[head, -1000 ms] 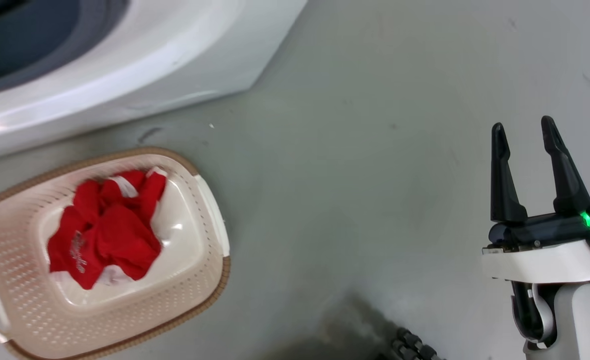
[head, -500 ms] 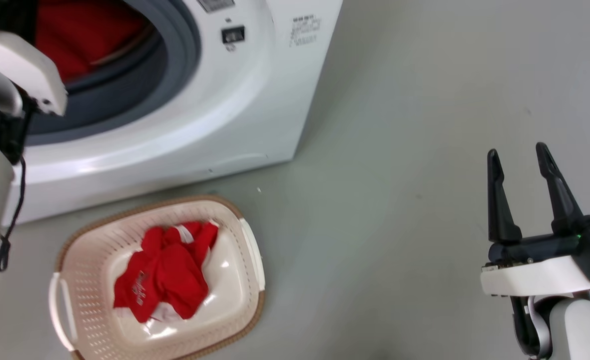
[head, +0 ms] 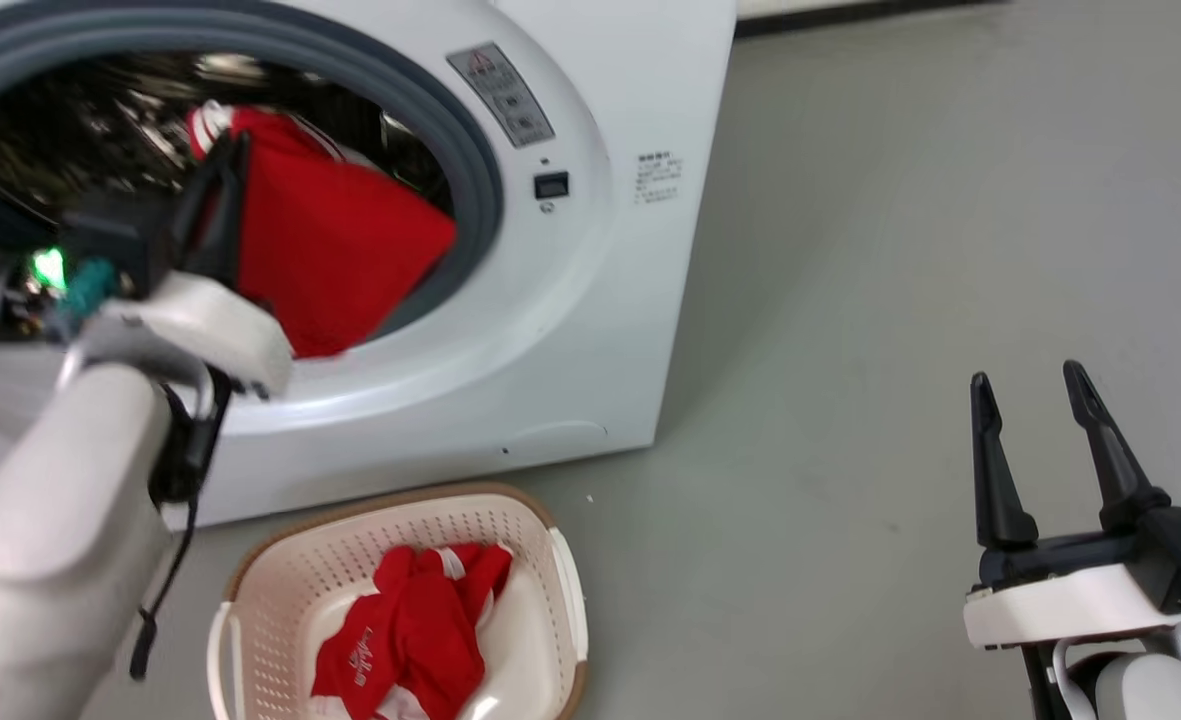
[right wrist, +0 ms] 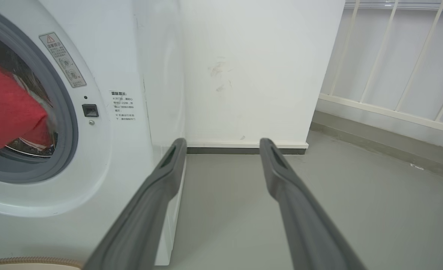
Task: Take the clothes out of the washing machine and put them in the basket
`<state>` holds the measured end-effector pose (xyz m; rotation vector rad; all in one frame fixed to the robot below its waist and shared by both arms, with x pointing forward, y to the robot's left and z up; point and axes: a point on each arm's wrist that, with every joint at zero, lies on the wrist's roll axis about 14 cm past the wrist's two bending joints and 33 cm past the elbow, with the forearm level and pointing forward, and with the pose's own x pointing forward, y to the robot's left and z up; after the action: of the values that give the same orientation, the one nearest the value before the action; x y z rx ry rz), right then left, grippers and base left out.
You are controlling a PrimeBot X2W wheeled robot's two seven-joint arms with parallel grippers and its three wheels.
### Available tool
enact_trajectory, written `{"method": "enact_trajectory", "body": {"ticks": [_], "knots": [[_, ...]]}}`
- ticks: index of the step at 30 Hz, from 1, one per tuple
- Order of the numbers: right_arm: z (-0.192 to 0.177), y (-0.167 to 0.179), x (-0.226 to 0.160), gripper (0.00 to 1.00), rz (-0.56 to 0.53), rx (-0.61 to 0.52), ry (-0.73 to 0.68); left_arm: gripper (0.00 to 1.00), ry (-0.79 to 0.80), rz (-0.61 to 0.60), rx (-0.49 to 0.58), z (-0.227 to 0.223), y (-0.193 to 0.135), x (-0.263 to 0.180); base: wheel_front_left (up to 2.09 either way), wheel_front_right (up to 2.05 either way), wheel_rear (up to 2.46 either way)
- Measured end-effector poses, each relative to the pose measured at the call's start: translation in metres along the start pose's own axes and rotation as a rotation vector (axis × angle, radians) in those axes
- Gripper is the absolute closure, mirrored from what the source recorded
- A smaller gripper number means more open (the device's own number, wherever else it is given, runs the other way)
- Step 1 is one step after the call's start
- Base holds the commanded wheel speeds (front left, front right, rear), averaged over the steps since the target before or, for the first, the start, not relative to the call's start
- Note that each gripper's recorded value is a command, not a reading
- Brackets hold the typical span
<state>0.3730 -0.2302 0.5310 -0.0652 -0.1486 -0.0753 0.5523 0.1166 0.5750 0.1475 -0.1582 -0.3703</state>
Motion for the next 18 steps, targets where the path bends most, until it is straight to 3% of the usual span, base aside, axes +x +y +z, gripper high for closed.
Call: {"method": "enact_trajectory", "body": {"ticks": [10,18], "knots": [[0.013,0.011,-0.010,0.00,0.032,0.016,-0.037,1.00,-0.059,0.033,-0.042,0.021,-0.024,-0.073,0.00,0.00,0.00],[0.010,0.016,-0.013,0.00,0.044,0.026,-0.028,1.00,0.083,0.019,-0.105,-0.017,-0.040,-0.113,0.00,0.00,0.00]]}}
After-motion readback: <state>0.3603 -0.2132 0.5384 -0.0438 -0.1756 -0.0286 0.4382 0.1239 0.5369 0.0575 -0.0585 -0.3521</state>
